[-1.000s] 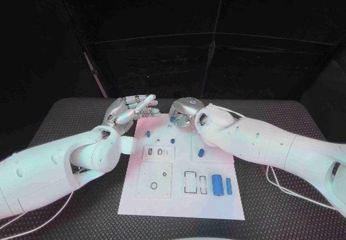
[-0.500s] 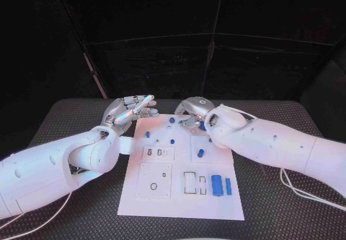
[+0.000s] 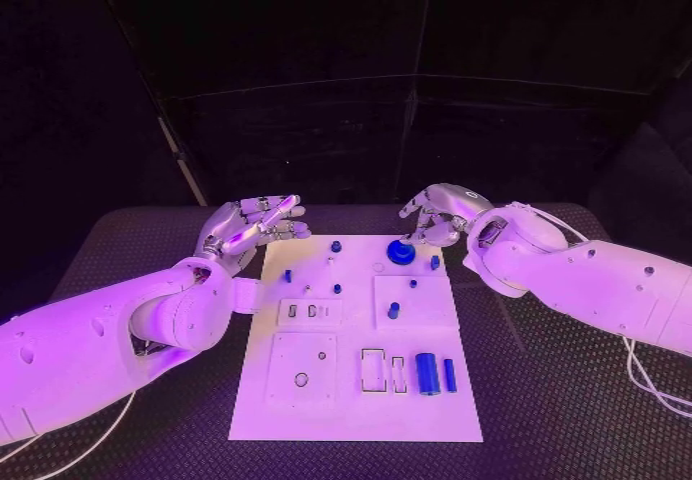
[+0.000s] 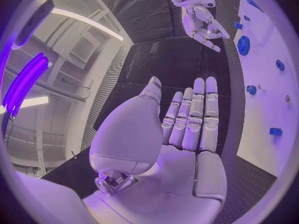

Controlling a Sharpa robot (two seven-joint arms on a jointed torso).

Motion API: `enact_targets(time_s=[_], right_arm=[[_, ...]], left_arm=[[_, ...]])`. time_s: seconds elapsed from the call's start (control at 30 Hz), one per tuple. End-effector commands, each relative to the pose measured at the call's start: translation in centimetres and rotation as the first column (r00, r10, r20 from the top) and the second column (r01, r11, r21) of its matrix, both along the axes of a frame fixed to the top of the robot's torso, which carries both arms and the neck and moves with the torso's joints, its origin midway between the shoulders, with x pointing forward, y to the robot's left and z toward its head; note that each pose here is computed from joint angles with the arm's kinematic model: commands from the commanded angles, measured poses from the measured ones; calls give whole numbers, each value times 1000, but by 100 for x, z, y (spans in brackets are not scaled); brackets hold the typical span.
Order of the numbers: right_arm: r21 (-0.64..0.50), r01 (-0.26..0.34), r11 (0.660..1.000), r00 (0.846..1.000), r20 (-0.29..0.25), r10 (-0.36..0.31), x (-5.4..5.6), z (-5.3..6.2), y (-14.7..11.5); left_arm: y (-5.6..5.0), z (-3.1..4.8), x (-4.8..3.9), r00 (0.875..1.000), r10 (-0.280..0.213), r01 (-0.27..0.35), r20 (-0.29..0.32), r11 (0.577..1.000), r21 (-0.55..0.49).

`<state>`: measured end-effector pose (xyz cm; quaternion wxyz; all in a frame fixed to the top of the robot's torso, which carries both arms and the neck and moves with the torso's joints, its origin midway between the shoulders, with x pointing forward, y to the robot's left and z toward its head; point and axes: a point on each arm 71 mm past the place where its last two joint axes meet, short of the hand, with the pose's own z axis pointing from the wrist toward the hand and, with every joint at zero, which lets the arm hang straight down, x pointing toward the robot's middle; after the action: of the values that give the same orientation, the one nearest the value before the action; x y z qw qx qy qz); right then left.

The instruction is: Assemble the parts on the task board

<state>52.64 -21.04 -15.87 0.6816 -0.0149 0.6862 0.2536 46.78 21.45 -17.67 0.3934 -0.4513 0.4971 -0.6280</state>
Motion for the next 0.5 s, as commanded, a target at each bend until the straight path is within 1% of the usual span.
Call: enact_targets(time_s=[0.03, 0.2, 0.33, 0.5], right_arm=[[0, 50, 999, 992, -113, -50, 13, -62, -43], [-30, 58, 998, 984, -166, -62, 33, -114, -38], [-46, 61, 997, 979, -190, -68, 59, -147, -4], [-69, 60, 996, 976, -207, -73, 87, -179, 39]], left_arm=[[-17, 15, 5, 1000, -12, 12, 7, 1000, -9], [-26, 10, 9, 1000, -13, 13, 5, 1000, -11], [-27, 9, 12, 1000, -13, 13, 5, 1000, -12], [-26, 8, 12, 1000, -14, 14, 4, 1000, -12]])
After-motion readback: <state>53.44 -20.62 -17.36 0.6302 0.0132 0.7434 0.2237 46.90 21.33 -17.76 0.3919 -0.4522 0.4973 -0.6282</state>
